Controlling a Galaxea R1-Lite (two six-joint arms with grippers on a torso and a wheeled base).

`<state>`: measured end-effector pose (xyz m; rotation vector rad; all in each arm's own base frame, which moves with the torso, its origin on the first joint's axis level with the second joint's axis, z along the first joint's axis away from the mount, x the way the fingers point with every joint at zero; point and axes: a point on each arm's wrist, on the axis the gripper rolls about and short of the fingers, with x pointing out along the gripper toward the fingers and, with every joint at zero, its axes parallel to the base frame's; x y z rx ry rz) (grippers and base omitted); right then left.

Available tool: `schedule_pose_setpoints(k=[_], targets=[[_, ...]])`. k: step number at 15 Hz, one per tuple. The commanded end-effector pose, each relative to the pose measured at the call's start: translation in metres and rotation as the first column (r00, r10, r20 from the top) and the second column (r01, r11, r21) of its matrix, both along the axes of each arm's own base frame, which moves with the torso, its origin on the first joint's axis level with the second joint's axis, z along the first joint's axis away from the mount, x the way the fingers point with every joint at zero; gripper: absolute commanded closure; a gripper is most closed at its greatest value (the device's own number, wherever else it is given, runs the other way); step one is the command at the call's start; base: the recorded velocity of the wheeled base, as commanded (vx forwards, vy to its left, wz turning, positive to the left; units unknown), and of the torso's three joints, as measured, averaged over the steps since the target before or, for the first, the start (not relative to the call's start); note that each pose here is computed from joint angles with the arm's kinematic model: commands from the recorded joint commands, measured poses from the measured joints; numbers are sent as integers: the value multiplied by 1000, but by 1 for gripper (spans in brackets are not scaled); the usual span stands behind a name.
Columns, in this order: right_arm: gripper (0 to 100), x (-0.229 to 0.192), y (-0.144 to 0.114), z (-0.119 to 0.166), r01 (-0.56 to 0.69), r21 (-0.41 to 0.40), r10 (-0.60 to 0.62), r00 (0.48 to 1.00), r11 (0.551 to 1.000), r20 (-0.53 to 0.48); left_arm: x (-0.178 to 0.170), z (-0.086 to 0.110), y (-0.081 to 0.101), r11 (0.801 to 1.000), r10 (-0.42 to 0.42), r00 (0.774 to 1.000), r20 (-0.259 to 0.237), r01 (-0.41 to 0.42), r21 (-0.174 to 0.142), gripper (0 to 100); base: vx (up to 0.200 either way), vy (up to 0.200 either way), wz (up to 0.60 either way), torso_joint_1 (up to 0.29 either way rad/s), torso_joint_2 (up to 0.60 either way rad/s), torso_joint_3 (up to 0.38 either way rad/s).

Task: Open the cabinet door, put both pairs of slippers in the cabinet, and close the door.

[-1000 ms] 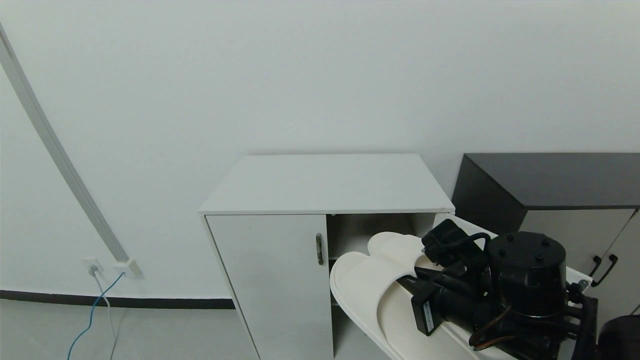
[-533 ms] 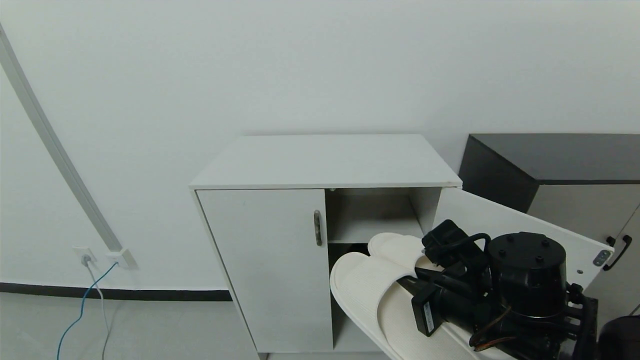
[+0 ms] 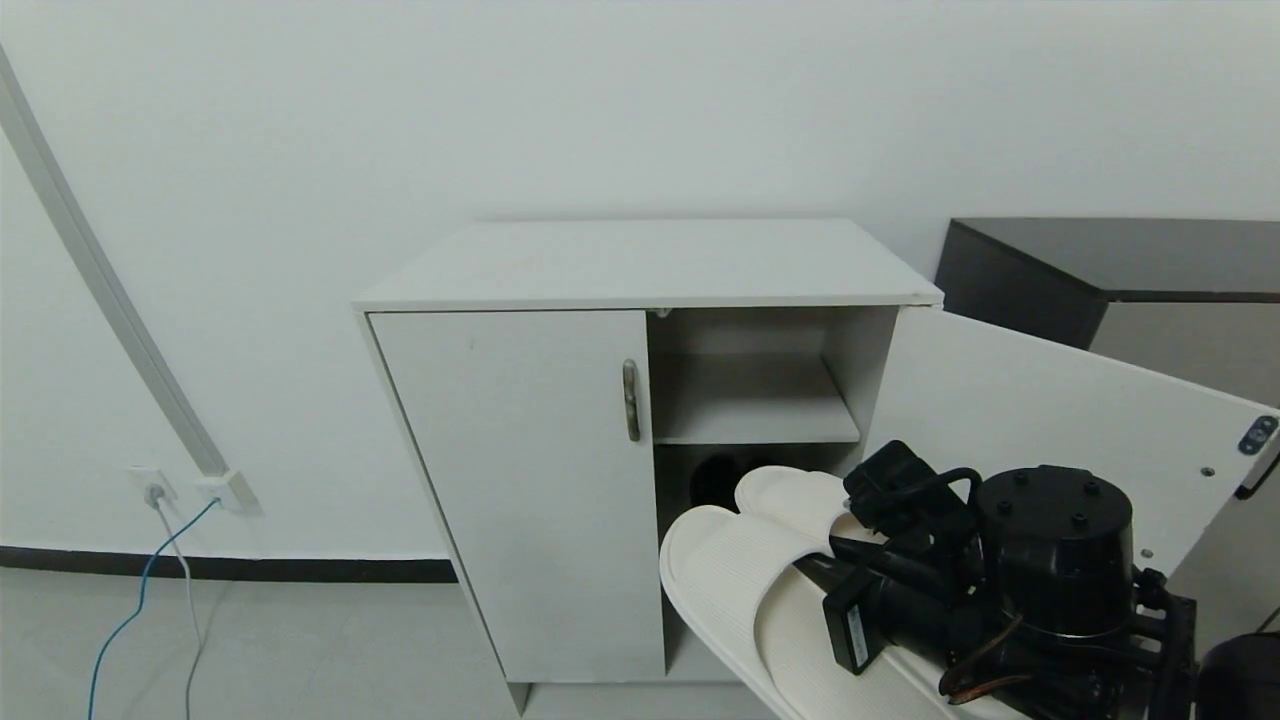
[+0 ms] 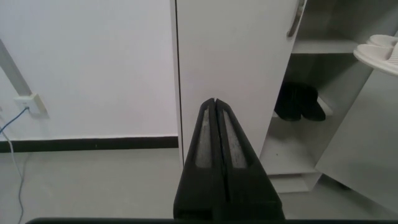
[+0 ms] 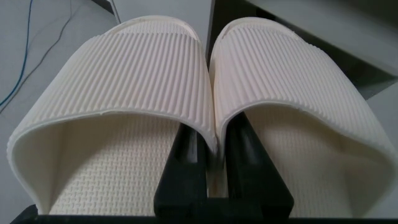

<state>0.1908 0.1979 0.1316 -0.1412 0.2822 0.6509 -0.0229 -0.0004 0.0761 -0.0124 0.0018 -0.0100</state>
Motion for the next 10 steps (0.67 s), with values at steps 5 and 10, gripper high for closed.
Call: schedule_pose_setpoints(k=[5,10], targets=[[100,-1,-1,-2,-1,-6,1,1000,1000,-4,0,0,0,1000,-1,1000,0,1,-1,100,0,0,0,-120,464,341],[100,-2,-1,-2,0,-2,0,1000,1000,1,0,0,0,1000,-1,1000,0,1,-3,100,0,0,0,-54,441,378]])
